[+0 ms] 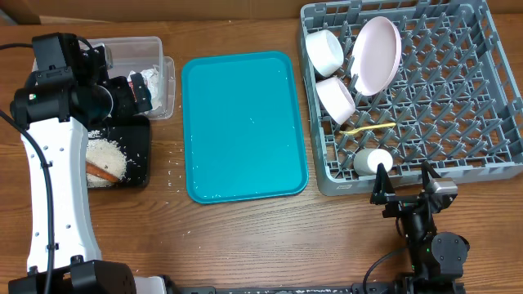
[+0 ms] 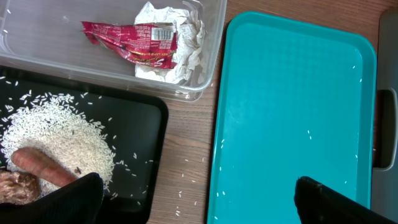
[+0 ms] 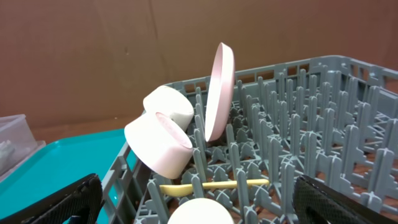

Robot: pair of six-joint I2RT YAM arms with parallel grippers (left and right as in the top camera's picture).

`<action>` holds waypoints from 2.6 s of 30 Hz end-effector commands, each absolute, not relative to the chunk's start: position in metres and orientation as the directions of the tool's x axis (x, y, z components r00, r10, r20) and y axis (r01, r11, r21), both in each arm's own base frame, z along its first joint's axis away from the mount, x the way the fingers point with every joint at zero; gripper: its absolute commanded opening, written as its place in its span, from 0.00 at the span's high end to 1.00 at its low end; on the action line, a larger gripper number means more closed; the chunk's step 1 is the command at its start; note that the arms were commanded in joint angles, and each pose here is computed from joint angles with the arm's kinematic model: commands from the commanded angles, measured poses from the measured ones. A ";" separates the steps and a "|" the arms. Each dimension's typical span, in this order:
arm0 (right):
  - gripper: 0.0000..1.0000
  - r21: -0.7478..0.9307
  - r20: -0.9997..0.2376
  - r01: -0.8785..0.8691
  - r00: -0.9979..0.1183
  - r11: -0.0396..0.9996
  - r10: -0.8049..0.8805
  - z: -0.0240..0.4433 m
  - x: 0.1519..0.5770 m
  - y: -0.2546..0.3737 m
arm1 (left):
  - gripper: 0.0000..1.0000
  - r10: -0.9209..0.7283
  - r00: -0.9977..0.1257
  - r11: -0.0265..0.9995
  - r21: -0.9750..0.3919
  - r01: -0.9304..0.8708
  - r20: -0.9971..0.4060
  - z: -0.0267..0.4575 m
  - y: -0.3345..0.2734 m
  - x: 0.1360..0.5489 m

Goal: Sort waste into correct bins and load items into the dishwasher

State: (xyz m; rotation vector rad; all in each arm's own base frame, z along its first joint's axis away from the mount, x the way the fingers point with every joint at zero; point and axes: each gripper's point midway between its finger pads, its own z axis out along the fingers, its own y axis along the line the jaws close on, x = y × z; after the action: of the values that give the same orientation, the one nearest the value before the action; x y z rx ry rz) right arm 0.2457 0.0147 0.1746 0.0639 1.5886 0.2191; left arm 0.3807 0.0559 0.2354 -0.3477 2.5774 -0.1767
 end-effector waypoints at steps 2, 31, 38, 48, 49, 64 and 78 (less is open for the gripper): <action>0.00 0.177 -0.984 -0.102 -0.027 0.979 0.175 0.173 0.246 0.015 | 0.00 -0.249 -0.834 0.967 -0.178 -0.183 -0.493 0.235 0.054 0.381; 0.00 0.177 -0.984 -0.102 -0.027 0.979 0.175 0.173 0.246 0.015 | 0.00 -0.133 -0.591 0.990 -0.129 -0.049 -0.796 0.281 0.028 0.368; 0.00 0.177 -0.984 -0.102 -0.027 0.979 0.175 0.173 0.246 0.015 | 0.00 -0.092 -0.368 0.995 -0.101 0.006 -0.925 0.237 0.013 0.316; 0.00 0.177 -0.984 -0.102 -0.027 0.979 0.175 0.173 0.246 0.015 | 0.00 -0.072 -0.091 0.997 -0.074 0.027 -0.993 0.172 0.005 0.258; 0.00 0.177 -0.984 -0.102 -0.027 0.979 0.175 0.173 0.246 0.015 | 0.00 -0.069 -0.074 0.997 -0.071 0.028 -0.995 0.168 0.005 0.255; 0.00 0.177 -0.984 -0.102 -0.027 0.979 0.175 0.173 0.246 0.015 | 0.00 -0.066 -0.064 0.997 -0.068 0.028 -0.996 0.159 0.003 0.246; 0.00 0.177 -0.984 -0.102 -0.027 0.979 0.175 0.173 0.246 0.015 | 0.00 -0.066 -0.064 0.997 -0.068 0.028 -0.996 0.159 0.003 0.246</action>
State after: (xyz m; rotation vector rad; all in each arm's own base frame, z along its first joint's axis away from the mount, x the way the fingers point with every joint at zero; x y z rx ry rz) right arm 0.2454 0.0165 0.1748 0.0551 1.5885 0.2266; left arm 0.2460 0.0043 0.1599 -0.0396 1.6379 -0.0819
